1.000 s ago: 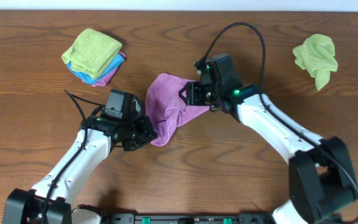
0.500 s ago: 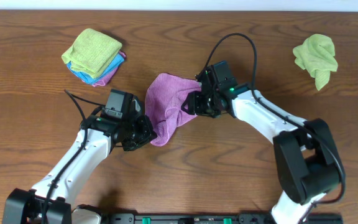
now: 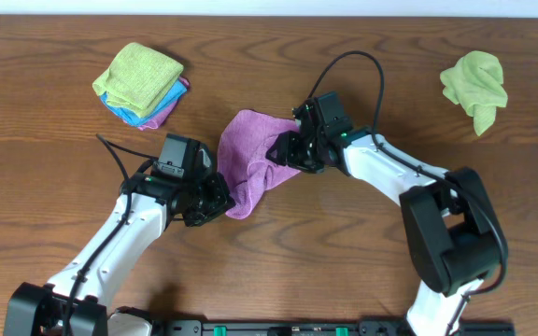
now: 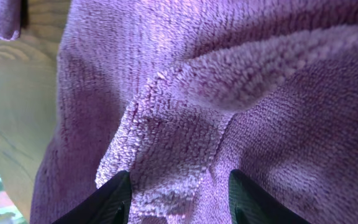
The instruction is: Fold the cloth
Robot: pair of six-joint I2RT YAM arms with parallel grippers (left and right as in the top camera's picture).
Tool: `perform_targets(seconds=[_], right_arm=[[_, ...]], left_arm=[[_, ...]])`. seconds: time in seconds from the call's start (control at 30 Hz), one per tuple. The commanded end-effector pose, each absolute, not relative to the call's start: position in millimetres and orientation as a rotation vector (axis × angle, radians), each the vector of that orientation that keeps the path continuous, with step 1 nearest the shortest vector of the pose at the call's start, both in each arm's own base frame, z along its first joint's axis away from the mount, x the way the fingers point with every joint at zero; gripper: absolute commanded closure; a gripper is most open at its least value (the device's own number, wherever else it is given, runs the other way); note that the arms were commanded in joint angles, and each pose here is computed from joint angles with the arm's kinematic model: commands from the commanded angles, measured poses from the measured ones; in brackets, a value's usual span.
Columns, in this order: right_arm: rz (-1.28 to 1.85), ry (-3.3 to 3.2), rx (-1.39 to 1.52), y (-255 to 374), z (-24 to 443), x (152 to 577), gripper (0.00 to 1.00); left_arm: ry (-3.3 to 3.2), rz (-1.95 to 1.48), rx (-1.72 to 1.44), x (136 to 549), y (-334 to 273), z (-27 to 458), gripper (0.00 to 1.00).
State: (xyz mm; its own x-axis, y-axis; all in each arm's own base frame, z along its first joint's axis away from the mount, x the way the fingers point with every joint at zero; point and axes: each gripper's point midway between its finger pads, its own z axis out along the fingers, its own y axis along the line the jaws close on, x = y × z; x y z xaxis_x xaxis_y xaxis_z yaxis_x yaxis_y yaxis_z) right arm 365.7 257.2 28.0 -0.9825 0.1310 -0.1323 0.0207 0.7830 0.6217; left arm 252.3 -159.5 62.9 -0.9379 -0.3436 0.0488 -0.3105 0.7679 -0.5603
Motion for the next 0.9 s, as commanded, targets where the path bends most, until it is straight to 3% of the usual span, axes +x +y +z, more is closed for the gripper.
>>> perform_targets(seconds=[0.0, 0.37, 0.87], right_arm=[[1.006, 2.826, 0.163, 261.0, 20.9, 365.4, 0.51], [1.044, 2.752, 0.127, 267.8, 29.6, 377.8, 0.60], [0.987, 2.808, 0.123, 266.0, 20.1, 366.9, 0.54]], left_arm=[[2.876, -0.898, -0.497, 258.6, -160.2, 69.7, 0.94], [2.875, -0.898, -0.497, 258.6, -160.3, 69.8, 0.94], [2.875, -0.897, -0.497, 258.7, -160.1, 69.7, 0.94]])
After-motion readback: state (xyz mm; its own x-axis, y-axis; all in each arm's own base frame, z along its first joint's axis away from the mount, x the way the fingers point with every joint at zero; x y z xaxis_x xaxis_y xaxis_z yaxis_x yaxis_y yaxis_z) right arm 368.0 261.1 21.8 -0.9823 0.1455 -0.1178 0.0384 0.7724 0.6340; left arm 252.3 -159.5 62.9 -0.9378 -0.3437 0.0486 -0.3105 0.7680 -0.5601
